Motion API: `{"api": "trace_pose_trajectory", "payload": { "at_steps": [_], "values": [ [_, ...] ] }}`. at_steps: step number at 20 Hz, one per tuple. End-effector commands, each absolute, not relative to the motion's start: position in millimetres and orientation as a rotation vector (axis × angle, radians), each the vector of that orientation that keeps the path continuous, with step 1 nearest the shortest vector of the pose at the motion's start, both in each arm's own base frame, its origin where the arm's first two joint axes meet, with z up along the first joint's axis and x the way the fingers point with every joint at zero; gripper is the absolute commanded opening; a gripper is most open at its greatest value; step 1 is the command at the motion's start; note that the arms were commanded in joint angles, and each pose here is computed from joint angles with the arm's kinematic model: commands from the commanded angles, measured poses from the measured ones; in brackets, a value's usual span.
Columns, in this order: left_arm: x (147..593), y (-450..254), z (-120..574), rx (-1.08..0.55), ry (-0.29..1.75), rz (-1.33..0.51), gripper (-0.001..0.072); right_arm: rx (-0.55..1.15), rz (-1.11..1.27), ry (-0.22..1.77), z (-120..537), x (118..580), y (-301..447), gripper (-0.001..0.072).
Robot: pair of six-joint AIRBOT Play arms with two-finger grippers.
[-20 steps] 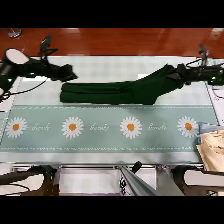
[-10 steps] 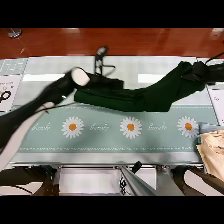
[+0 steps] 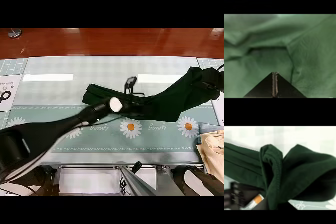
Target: Fold the shirts.
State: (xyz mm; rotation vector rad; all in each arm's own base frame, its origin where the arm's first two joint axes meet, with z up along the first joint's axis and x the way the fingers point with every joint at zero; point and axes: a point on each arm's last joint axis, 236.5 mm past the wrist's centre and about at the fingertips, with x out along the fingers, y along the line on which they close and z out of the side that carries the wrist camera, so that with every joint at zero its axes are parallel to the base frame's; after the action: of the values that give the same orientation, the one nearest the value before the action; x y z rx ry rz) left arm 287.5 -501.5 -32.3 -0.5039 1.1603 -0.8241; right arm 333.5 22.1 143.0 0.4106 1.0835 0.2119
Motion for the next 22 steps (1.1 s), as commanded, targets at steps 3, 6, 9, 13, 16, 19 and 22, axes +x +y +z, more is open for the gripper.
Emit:
{"api": "trace_pose_trajectory", "payload": {
  "at_steps": [3, 6, 9, 13, 16, 19, 22],
  "values": [
    [264, -521, -57, -0.604, 1.257, -0.791, 0.0026, 0.413, 0.209, 1.096, 144, 328, 23, 0.0025],
    [306, -500, -25, -0.577, 1.138, -0.824, 0.0022, 0.415, 0.209, 1.098, 143, 328, 23, 0.0025],
    [365, -451, 56, -0.52, 0.897, -0.83, 0.0021, 0.412, 0.2, 1.08, 137, 334, 23, 0.0025],
    [410, -347, 182, -0.382, 0.581, -0.772, 0.0022, 0.35, 0.267, 1.008, 130, 366, 67, 0.0025],
    [406, -262, 256, -0.3, 0.429, -0.691, 0.0022, 0.356, 0.339, 0.948, 123, 397, 122, 0.0025],
    [379, -195, 313, -0.276, 0.325, -0.617, 0.0022, 0.391, 0.422, 0.907, 104, 422, 188, 0.0026],
    [340, -159, 348, -0.265, 0.265, -0.58, 0.0023, 0.49, 0.493, 0.911, 77, 434, 254, 0.0026]
  ]
}}
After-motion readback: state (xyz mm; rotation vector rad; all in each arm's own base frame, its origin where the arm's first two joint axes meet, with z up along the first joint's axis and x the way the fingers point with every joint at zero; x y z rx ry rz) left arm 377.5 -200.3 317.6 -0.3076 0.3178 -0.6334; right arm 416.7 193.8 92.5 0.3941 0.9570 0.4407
